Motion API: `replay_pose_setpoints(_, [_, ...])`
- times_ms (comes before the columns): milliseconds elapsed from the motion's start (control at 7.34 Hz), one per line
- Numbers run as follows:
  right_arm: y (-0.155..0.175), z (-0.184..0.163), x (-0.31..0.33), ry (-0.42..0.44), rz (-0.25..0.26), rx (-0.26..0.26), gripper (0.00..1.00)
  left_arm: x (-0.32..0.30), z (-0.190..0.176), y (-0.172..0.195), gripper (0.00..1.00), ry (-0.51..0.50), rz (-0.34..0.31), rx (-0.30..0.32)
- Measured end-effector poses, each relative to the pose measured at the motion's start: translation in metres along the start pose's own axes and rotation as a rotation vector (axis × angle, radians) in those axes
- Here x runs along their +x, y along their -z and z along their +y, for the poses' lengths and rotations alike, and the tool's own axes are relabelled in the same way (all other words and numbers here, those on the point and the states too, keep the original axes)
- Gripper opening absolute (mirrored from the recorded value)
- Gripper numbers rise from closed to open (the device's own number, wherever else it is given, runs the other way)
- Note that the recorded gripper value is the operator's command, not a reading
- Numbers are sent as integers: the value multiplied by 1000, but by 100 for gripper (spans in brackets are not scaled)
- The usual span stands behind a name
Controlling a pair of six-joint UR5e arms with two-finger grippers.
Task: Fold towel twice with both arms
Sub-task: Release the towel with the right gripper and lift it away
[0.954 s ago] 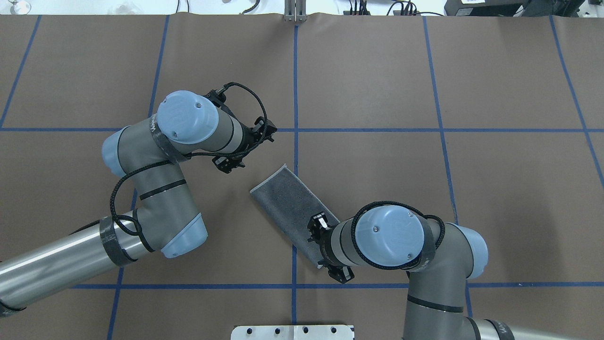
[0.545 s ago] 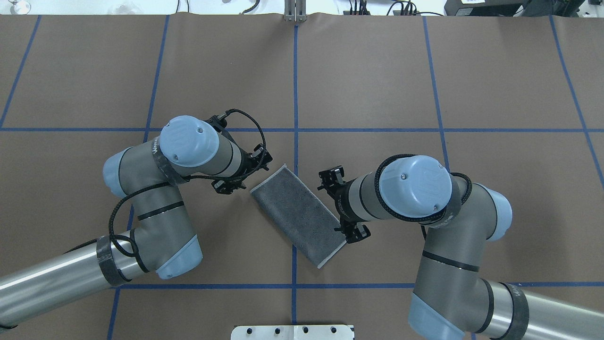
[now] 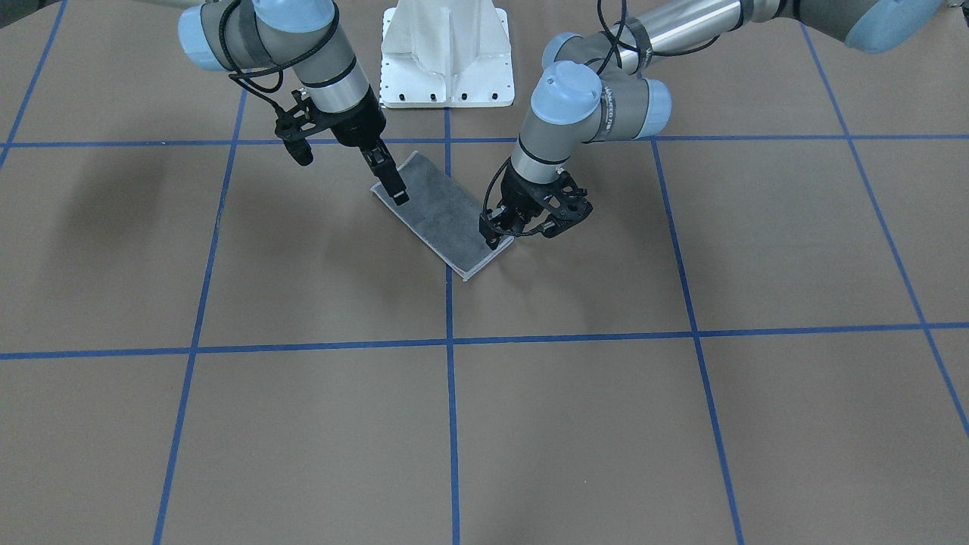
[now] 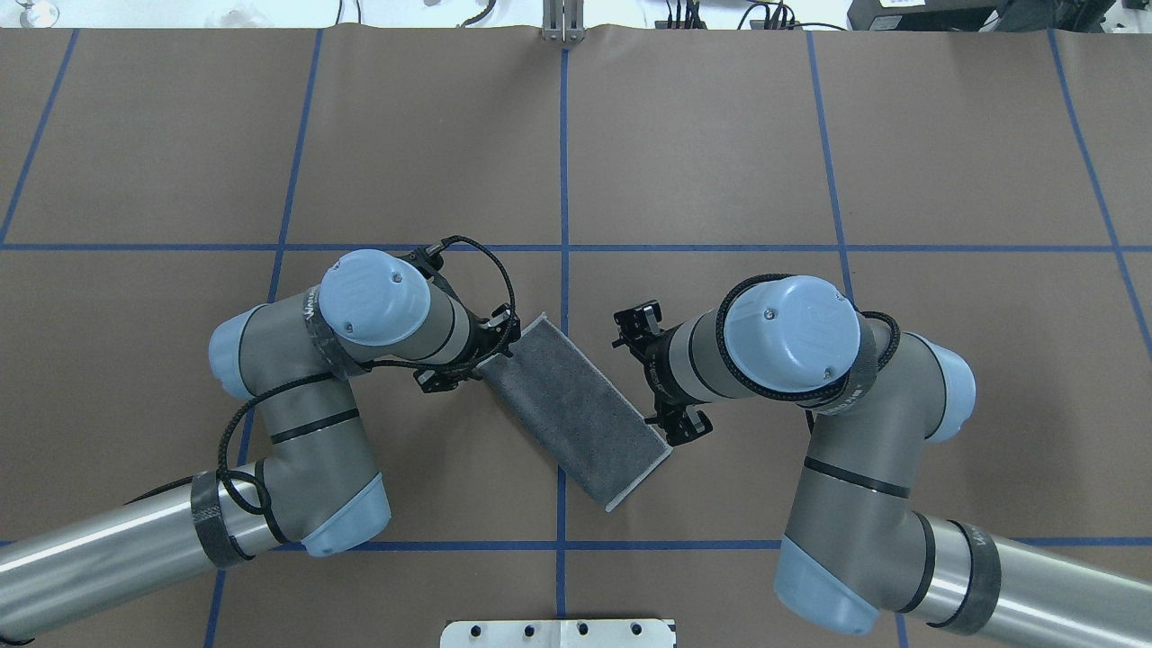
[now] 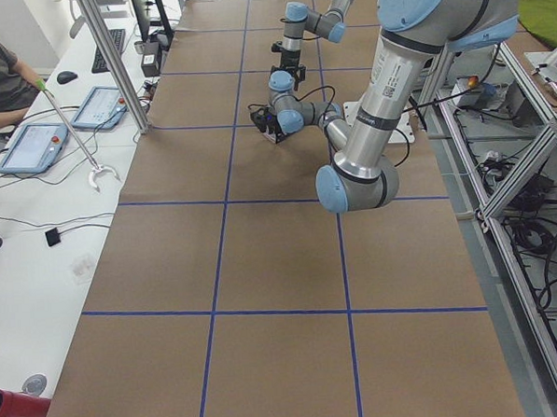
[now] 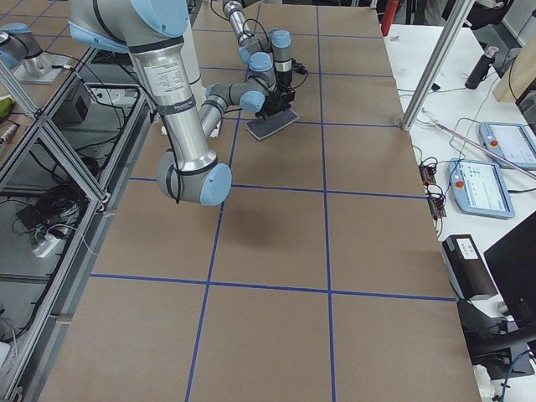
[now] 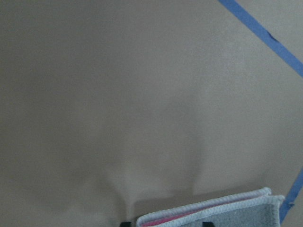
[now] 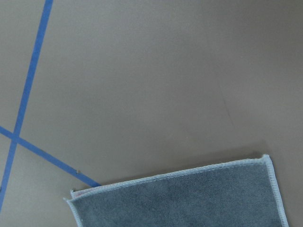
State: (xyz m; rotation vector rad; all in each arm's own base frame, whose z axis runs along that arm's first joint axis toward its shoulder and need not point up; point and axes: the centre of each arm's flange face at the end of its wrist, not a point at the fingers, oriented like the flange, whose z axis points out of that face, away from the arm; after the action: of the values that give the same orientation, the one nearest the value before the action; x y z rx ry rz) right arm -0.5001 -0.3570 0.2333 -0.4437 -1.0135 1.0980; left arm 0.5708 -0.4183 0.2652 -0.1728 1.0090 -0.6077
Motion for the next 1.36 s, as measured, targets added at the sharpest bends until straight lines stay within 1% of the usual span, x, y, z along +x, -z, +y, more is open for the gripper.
replay_pose_setpoints(136, [-1, 0, 0, 0, 1, 1, 100, -2, 1, -1, 26, -1, -3, -1])
replay_pose_setpoints(273, [-2, 0, 0, 0, 2, 3, 100, -4, 2, -3, 17, -1, -7, -2])
replay_pose_setpoints(409, [-2, 0, 0, 0, 2, 3, 100, -5, 2, -3, 5, -1, -8, -2])
replay_pose_setpoints(545, [-2, 0, 0, 0, 3, 2, 100, -5, 2, -3, 0, -1, -9, -2])
replay_pose_setpoints(1090, [0, 1, 0, 1, 2, 0, 100, 1, 2, -2, 0, -13, -2, -2])
replay_pose_setpoints(1363, [2, -5, -5, -5, -6, 4, 100, 18, -11, 12, 0, -45, 30, 12])
